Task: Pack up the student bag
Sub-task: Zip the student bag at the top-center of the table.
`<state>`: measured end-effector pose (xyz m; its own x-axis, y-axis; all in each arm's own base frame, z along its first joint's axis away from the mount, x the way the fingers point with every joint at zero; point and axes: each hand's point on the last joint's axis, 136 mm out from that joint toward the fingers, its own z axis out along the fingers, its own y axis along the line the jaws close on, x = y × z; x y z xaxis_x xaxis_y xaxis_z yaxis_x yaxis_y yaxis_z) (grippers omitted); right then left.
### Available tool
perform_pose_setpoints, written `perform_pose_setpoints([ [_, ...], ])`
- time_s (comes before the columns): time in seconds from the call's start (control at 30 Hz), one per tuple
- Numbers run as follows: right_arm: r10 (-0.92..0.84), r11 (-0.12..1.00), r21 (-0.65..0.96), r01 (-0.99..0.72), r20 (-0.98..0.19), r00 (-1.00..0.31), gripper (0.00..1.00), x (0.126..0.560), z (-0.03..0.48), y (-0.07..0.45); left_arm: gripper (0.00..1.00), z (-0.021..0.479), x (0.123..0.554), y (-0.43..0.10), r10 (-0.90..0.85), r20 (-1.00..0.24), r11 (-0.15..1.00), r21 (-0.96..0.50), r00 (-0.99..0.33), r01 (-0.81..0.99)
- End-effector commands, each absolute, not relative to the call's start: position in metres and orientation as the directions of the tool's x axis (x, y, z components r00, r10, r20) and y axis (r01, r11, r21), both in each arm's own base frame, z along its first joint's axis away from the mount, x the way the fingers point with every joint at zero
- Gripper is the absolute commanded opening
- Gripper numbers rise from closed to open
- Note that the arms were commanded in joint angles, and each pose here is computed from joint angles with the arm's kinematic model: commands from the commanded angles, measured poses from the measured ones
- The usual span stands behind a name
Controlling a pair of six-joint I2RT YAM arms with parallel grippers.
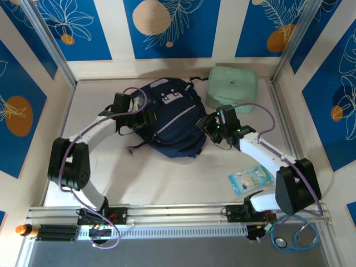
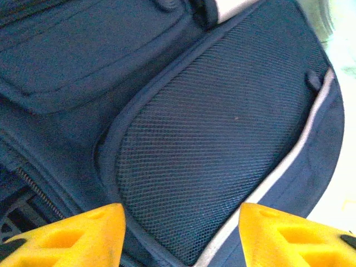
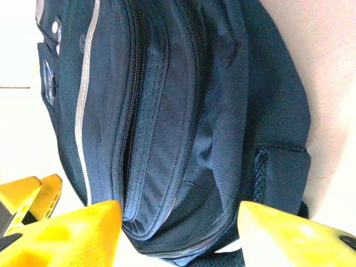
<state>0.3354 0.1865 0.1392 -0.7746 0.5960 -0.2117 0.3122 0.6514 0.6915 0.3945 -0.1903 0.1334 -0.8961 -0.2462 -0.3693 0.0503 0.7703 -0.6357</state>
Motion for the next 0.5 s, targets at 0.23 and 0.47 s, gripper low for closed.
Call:
perform_pose_setpoints([
  [0.23,0.572,0.671,0.679,0.298,-0.217,-0.791,0.58,0.339,0.142,0.2,0.5,0.11,0.411,-0.182,-0.317,-0.334,0.784,-0.62,-0.887,-0.047],
  [0.47,0.555,0.674,0.68,0.287,-0.21,-0.805,0.57,0.339,0.143,0.207,0.3,0.108,0.415,-0.198,-0.316,-0.288,0.726,-0.687,-0.904,-0.035],
])
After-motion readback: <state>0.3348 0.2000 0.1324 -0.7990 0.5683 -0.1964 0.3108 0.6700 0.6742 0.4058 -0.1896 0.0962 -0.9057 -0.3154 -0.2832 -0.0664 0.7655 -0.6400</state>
